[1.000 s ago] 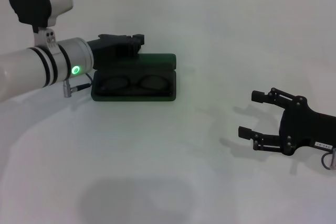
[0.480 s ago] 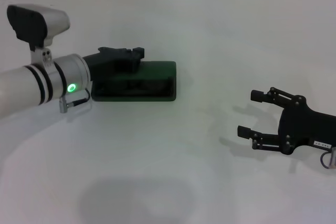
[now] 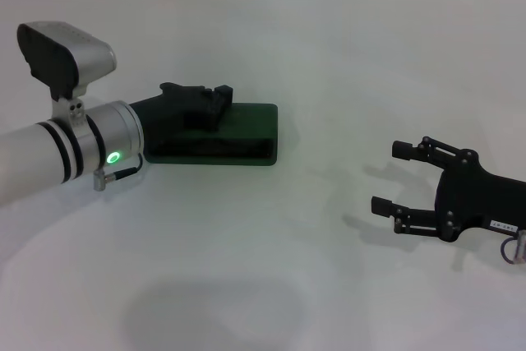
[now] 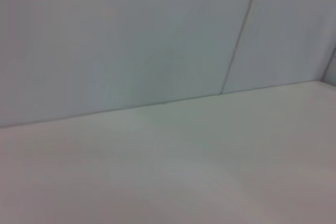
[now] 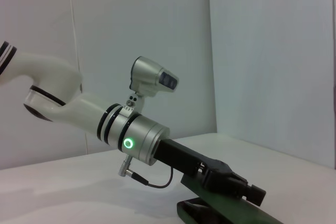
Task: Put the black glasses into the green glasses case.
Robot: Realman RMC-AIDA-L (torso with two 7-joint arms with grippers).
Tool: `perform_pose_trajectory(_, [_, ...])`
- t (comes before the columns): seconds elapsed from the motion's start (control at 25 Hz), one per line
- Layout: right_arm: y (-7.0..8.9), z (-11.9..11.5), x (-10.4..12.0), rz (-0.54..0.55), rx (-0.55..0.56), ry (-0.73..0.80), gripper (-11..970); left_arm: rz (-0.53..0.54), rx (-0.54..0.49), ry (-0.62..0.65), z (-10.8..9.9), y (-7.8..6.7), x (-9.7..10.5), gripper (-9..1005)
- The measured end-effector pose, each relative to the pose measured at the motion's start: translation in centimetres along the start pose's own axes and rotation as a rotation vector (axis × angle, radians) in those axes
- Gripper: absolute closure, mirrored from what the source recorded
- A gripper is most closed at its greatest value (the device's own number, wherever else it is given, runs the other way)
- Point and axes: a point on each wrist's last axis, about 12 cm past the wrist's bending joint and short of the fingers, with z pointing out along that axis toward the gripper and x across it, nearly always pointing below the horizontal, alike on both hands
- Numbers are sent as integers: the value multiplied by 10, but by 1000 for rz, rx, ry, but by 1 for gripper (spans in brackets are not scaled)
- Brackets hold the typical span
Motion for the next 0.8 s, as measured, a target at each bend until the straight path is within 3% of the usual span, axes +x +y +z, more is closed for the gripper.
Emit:
perform_pose_trajectory(0.52, [0,1,1,9,0,-1,89,85,6,-35,-1,-2,6,895])
perform_pose_trajectory(0.8, [0,1,0,9,-3,-1,89,79,11,-65,-3,-4,5,893])
